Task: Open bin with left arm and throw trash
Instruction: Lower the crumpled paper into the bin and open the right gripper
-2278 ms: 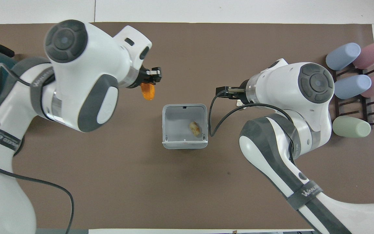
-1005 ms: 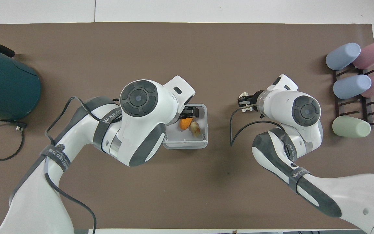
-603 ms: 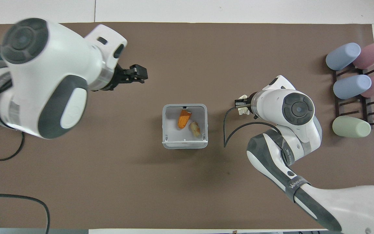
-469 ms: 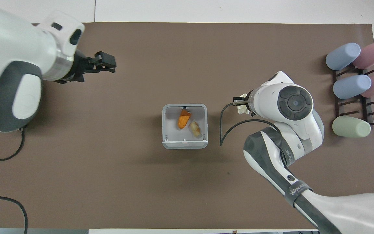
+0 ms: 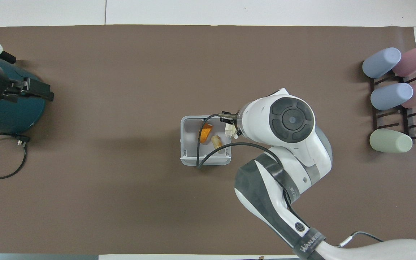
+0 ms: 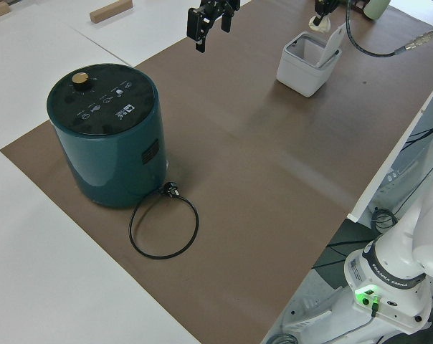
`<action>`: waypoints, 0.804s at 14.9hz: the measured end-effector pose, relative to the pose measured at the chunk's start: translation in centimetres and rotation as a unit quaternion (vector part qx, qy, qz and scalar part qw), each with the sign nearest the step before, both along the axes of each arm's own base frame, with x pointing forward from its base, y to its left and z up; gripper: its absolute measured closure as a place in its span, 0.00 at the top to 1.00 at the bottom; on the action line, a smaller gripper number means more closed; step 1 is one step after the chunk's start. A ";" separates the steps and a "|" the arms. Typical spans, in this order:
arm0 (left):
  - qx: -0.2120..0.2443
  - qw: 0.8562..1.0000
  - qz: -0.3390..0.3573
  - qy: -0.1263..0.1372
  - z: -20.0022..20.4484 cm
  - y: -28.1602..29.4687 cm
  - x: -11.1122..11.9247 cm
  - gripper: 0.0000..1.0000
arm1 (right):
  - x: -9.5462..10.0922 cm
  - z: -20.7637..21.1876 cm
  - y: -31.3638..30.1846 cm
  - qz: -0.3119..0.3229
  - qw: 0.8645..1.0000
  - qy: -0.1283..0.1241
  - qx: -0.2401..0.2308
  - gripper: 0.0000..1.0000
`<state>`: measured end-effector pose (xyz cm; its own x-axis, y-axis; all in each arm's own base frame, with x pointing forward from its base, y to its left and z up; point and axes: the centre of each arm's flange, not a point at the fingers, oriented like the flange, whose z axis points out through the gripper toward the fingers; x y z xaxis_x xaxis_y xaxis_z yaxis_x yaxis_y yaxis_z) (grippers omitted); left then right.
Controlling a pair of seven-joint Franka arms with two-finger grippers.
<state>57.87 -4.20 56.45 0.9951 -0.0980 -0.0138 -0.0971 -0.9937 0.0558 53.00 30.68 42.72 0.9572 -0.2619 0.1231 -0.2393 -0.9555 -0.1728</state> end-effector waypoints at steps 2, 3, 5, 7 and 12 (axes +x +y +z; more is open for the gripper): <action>0.006 1.000 -0.010 0.012 -0.4 -0.6 -1.6 1.00 | -1.0 0.1 2.1 -0.015 1.000 -0.004 0.015 0.04; 0.010 1.000 -0.013 0.011 0.0 -0.9 -2.2 1.00 | -1.4 0.2 3.0 -0.024 0.999 -0.005 0.023 0.04; 0.024 1.000 -0.018 0.005 1.6 -0.9 -3.0 1.00 | -2.2 0.3 4.5 -0.035 0.998 0.000 0.042 0.04; 0.028 0.999 -0.019 0.003 3.6 -0.8 -3.7 1.00 | -2.5 0.3 5.1 -0.039 0.998 0.006 0.053 0.04; 0.029 0.999 -0.020 0.000 4.7 -0.8 -4.0 1.00 | -2.7 0.3 5.5 -0.048 0.997 0.011 0.063 0.49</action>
<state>53.88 -5.01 61.11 0.9905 -0.1361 -0.0201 -0.1361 -0.9907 -0.0012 50.28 36.15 43.04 0.9289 -0.3650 0.0623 -0.3343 -0.8991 -0.2827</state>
